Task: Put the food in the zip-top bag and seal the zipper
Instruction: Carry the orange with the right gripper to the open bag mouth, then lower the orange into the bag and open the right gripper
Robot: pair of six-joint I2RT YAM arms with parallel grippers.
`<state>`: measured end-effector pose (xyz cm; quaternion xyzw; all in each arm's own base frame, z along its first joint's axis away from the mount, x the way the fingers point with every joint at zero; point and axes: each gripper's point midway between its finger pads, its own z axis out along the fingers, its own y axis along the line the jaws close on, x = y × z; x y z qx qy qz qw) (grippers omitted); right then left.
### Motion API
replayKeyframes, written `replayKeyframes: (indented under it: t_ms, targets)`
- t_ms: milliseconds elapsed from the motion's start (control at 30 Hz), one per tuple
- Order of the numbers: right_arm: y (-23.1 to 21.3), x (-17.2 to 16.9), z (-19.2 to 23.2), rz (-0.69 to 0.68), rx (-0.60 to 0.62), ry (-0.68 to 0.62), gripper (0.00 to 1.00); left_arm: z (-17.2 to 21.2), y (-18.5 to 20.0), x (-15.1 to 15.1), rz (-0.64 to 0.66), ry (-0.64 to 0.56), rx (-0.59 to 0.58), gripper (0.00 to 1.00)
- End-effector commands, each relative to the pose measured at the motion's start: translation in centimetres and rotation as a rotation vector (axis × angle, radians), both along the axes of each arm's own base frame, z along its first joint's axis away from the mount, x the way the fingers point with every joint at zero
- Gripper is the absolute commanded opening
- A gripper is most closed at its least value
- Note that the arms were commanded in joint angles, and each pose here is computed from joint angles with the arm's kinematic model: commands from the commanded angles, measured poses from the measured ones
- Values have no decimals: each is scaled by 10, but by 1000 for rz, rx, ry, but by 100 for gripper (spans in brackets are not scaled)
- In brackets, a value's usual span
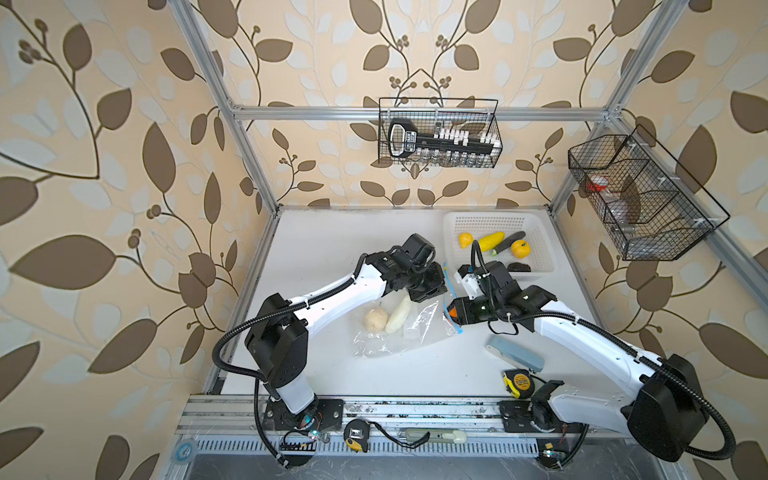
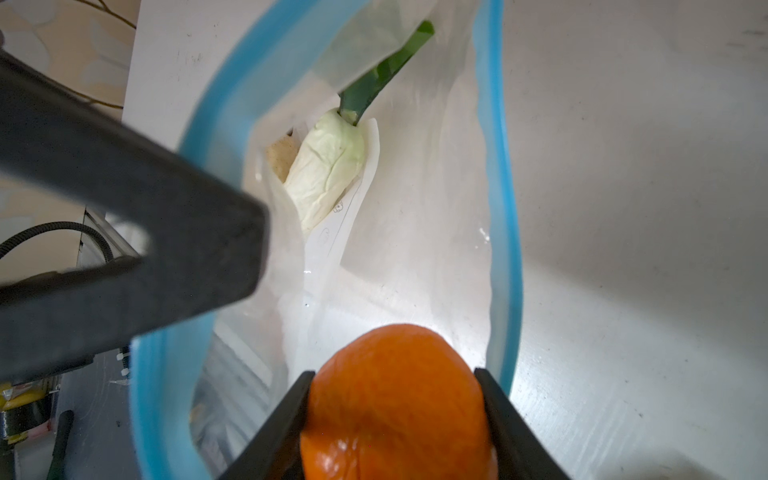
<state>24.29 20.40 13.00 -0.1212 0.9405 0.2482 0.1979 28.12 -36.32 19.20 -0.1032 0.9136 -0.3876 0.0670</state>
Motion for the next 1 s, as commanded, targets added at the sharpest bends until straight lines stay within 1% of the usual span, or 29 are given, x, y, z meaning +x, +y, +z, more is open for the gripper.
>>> replayKeyframes:
  t_ms: [0, 300, 433, 600, 667, 967]
  targets:
    - [3, 0, 7, 29, -8, -9, 40, 26, -5, 1, 0, -53, -39, 0]
    - [3, -2, 10, 35, -2, -17, 56, 25, -6, 0, -3, -51, -39, 0]
    - [3, 0, 14, 36, -8, -30, 64, 25, -6, 0, -1, -51, -39, 0]
    - [4, 1, 16, 40, -12, -36, 69, 24, -6, 0, -2, -52, -37, 0]
    - [4, 0, 16, 42, -15, -37, 73, 24, -6, -1, -2, -52, -37, 0]
    - [2, 2, 21, 30, -11, -56, 69, 23, -6, -1, -2, -50, -35, 0]
